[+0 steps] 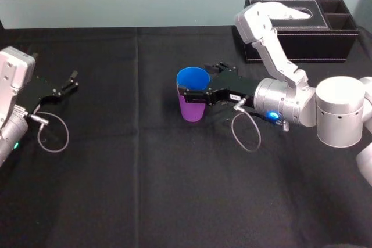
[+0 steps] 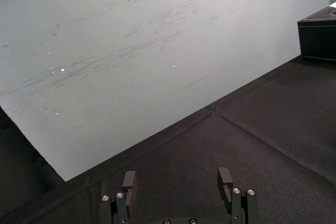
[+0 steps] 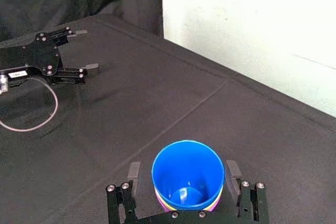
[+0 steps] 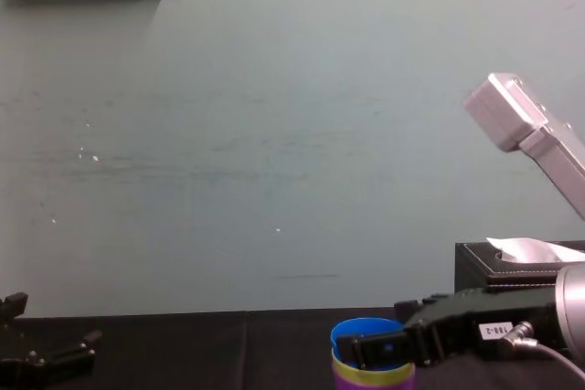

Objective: Stack the three plastic cups sequentially using one hand.

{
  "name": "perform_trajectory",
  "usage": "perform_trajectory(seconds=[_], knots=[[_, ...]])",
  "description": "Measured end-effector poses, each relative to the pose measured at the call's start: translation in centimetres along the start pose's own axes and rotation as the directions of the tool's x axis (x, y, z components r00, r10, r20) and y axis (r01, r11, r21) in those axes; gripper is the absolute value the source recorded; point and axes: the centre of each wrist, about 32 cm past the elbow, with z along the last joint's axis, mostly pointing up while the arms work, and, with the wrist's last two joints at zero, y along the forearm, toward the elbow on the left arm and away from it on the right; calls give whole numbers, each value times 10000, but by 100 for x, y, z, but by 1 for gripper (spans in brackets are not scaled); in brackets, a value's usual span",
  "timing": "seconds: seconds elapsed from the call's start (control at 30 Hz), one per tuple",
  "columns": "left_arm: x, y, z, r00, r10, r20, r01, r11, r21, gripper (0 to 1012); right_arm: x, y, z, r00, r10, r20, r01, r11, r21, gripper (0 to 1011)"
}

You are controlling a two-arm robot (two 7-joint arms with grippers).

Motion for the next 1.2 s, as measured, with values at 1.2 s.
perform_trajectory(seconds=[1.2], knots=[[0, 0, 0, 10000, 0, -1, 0, 10000, 0, 1010, -429, -401, -414, 8809, -4605, -1097, 4719, 8726, 1263, 1000]])
